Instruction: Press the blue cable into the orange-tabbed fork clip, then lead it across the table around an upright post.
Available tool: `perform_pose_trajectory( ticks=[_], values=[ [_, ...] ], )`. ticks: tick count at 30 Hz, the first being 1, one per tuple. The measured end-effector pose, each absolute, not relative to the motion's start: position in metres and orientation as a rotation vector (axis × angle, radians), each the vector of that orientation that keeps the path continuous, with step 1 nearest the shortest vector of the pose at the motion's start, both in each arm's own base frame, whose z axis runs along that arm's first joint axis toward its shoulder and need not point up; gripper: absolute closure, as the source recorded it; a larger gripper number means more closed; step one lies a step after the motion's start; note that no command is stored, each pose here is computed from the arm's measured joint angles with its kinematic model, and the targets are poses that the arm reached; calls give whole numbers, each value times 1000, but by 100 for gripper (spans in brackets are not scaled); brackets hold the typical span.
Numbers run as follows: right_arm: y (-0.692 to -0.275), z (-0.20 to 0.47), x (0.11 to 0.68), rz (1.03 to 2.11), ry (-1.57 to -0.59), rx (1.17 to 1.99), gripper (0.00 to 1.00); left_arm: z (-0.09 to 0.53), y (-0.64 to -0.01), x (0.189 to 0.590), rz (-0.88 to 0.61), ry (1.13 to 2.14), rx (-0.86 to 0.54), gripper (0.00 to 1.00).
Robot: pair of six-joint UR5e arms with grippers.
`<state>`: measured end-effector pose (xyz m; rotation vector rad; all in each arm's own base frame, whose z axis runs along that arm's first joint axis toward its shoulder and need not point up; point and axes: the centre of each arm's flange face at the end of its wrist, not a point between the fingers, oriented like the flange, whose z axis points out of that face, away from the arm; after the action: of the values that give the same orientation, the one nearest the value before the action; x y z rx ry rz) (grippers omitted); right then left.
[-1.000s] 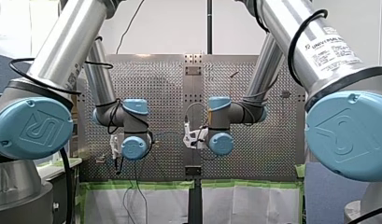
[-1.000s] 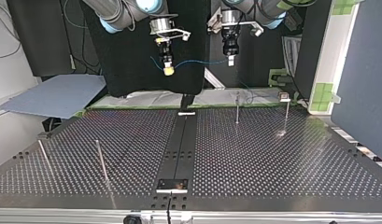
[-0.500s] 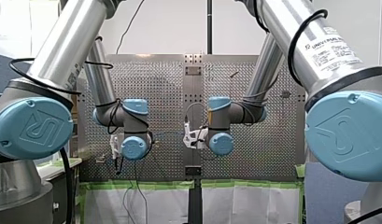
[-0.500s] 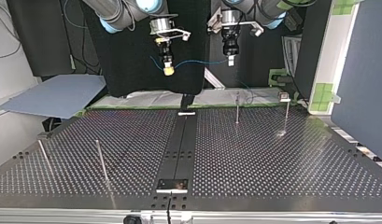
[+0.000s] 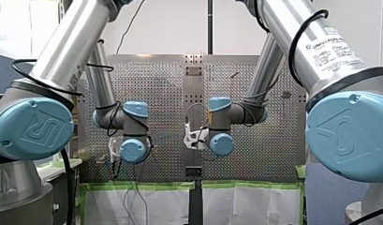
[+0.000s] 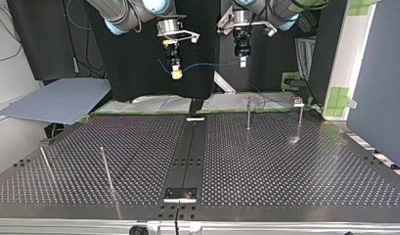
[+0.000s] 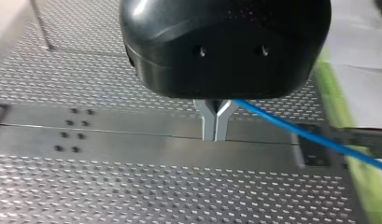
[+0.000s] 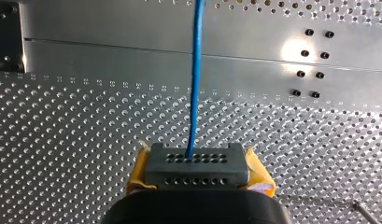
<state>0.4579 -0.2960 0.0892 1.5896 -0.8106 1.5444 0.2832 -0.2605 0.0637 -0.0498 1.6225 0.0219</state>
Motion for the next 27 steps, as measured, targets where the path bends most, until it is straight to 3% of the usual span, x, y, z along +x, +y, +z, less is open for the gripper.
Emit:
perform_pose_trajectory(
  ticks=[21,27],
  values=[
    [-296,88,459,1541,-809,1594,100,57,-259,281,35,1646,-39,100],
    [-291,64,458,1480,-822,1669,100,57,-259,281,35,1646,-39,100]
  ],
)
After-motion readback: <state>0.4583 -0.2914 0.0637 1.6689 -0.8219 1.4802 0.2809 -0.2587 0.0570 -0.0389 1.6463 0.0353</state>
